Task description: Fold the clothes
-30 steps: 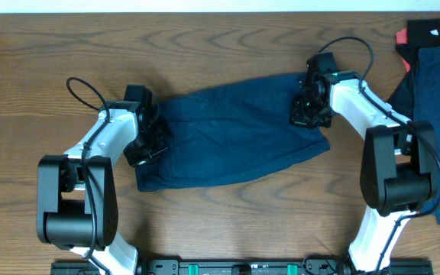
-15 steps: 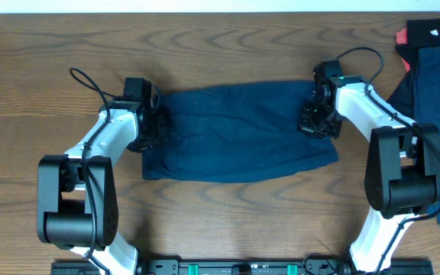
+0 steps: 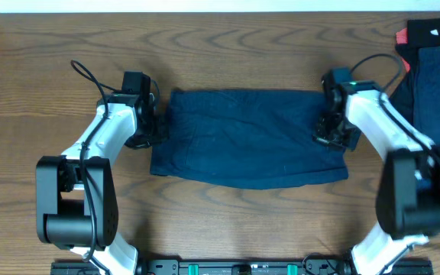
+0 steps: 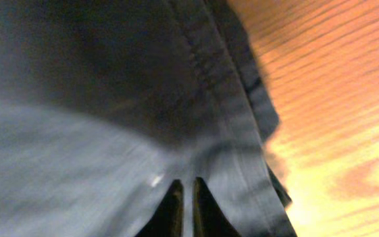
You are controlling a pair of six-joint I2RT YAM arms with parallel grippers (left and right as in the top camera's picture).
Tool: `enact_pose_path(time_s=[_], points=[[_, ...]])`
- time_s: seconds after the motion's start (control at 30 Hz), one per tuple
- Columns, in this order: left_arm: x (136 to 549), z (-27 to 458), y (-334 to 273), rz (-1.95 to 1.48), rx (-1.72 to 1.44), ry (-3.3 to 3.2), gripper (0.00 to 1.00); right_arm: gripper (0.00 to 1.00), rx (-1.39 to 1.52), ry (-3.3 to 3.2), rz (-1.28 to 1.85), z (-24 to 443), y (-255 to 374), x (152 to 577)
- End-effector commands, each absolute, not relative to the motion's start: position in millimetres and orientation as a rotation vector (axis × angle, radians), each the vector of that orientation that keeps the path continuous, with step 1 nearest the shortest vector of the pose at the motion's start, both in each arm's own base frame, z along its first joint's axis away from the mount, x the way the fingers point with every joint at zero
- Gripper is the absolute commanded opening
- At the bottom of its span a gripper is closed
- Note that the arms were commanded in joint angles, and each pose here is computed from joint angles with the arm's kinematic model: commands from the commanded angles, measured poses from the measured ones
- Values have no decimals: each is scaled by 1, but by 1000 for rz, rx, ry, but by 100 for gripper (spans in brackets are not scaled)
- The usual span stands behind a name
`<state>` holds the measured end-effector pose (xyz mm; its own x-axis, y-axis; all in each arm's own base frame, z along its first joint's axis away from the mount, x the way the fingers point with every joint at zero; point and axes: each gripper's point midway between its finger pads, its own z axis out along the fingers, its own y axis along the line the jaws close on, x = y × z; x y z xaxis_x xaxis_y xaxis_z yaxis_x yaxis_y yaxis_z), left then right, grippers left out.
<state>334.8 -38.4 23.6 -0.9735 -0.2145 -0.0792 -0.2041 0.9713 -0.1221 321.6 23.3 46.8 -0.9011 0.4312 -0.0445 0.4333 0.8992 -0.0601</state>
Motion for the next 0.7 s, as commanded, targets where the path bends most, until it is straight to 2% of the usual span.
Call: enact_pose_path(time_s=[0.0,0.1,0.13,0.2,0.33,0.4,0.47,0.57,0.67], points=[[338,56,-38,-180,-290,2987,6,17,539,2958,69,87,42,328],[330,77,-43,-187,-266,2967,6,49,400,2916,276,110,72,330],[326,87,-49,-213,-243,2953,6,57,337,2904,360,117,86,331],[321,100,-63,-276,-197,2933,6,57,256,2903,451,121,105,329],[311,116,-107,-423,-34,2909,6,34,158,2939,507,110,136,321],[305,113,-128,-432,63,2921,6,18,151,2960,516,102,152,319],[296,105,-150,-438,164,2946,6,8,124,2976,521,93,167,317],[285,93,-170,-440,165,2999,6,1,139,3013,518,80,180,313],[279,85,-178,-443,100,3045,6,1,156,3060,499,66,185,308]])
